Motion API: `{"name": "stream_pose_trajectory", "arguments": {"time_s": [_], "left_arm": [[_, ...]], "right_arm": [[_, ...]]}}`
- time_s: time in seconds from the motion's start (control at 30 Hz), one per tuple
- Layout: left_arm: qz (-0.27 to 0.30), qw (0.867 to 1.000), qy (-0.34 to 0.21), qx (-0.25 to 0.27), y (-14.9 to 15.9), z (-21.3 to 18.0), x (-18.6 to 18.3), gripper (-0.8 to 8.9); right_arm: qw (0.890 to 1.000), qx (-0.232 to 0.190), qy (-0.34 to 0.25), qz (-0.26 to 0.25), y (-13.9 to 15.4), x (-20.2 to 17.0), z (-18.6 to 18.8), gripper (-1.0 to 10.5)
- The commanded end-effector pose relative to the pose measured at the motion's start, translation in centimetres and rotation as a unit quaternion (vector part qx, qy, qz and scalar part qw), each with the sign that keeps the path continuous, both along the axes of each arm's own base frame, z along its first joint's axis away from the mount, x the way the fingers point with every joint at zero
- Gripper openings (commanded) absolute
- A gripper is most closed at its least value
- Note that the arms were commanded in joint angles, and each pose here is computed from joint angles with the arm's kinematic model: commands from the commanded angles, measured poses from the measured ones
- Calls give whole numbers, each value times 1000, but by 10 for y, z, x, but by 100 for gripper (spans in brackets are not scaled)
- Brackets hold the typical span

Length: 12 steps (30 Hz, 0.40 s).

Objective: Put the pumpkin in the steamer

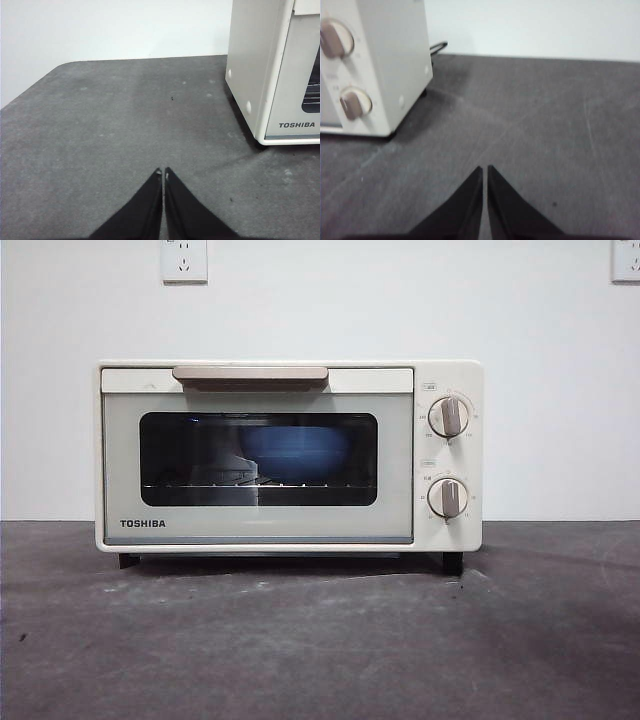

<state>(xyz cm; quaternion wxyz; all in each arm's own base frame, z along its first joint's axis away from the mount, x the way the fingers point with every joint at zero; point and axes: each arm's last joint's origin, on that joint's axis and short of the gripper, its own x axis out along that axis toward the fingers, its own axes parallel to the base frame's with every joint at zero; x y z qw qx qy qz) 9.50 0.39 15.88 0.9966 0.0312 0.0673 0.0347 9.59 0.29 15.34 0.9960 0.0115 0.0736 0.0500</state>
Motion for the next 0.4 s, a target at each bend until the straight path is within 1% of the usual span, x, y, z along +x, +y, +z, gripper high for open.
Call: {"name": "stream_pose_trajectory", "arguments": {"time_s": [0.03, 0.13, 0.4], "left_arm": [[0, 1000, 4, 3, 0, -6, 1, 15], [0, 1000, 4, 3, 0, -6, 1, 15], [0, 1000, 4, 3, 0, -6, 1, 15]], "right_arm": [[1000, 17, 11, -2, 0, 0, -3, 13], [1000, 16, -2, -2, 0, 0, -1, 13], [1000, 16, -9, -2, 0, 1, 1, 13]]}}
